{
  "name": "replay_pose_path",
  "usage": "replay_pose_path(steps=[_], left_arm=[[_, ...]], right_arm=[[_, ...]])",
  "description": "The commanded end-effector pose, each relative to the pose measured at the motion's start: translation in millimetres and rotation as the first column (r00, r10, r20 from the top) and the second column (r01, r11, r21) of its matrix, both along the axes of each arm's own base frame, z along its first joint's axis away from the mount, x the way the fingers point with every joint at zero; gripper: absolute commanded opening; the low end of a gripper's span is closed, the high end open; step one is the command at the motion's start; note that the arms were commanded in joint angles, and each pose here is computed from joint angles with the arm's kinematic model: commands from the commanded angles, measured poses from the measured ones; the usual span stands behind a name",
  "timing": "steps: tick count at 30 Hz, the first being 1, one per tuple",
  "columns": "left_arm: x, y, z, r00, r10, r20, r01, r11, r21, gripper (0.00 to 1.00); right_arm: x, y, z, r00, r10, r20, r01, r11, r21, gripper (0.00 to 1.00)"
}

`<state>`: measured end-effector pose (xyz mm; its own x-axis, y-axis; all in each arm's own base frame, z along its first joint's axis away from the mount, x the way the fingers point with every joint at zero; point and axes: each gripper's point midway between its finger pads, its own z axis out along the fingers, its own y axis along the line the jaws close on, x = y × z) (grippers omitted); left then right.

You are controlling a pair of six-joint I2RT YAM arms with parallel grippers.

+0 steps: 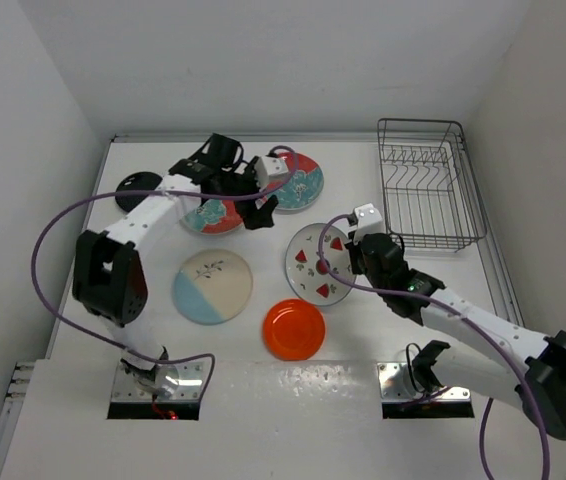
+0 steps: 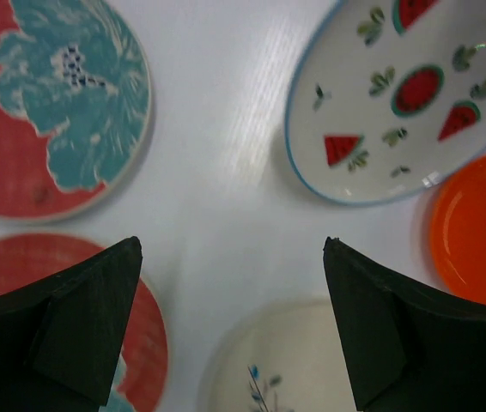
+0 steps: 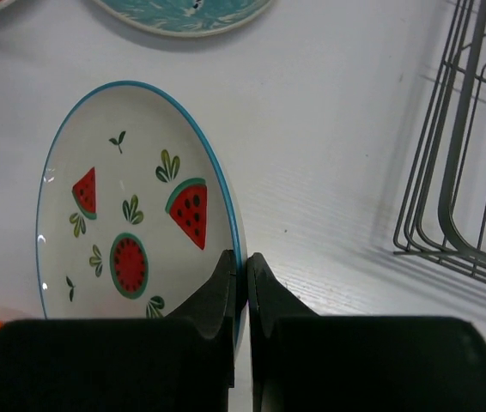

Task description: Load the plates into the dish rack

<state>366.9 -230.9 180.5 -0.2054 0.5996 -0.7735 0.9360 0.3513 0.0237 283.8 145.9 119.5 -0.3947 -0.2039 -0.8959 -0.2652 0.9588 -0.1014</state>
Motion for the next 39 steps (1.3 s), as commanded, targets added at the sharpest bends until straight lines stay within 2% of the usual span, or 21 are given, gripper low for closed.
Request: replay_pose_path(steps=[1,7,12,19,25,29,34,37,39], left_arm=[[37,-34,-2,0.987,-0.099,0.125,0.106,0.993,-0.051,0.92],[46,-65,-38,0.974,-0.218,0.061,0.224,0.968,-0.116,0.93],[16,-92,-40,0.936,-0.353,0.001,0.342,0.906,-0.249,0.93],[-6,-87,-40,0.908,-0.418,-0.024,0.39,0.866,-0.312,0.9],[-1,-75,-29,0.913,-0.407,0.013,0.393,0.872,-0.292,0.9],[-15,-96,-60,0.895,-0.445,-0.012,0.434,0.879,-0.196,0.94],[3,-117,-98,0.901,-0.415,-0.125,0.386,0.9,-0.205,0.97],[8,-124,-98,0.903,-0.412,-0.119,0.385,0.901,-0.199,0.97],[7,-125,-96,0.9,-0.419,-0.12,0.389,0.897,-0.21,0.91]], right_arm=[[10,32,57,0.98,0.12,0.158,-0.13,0.99,0.058,0.0],[6,36,55,0.979,0.115,0.17,-0.12,0.993,0.019,0.0],[10,34,54,0.981,0.077,0.181,-0.077,0.997,-0.006,0.0],[17,25,56,0.98,0.034,0.195,-0.025,0.998,-0.051,0.0],[16,24,59,0.978,0.033,0.206,-0.023,0.999,-0.049,0.0],[17,27,59,0.977,0.05,0.206,-0.038,0.998,-0.059,0.0],[19,30,63,0.975,0.055,0.214,-0.045,0.998,-0.049,0.0],[18,32,64,0.974,0.07,0.215,-0.06,0.997,-0.051,0.0],[18,32,66,0.973,0.069,0.219,-0.061,0.997,-0.043,0.0]])
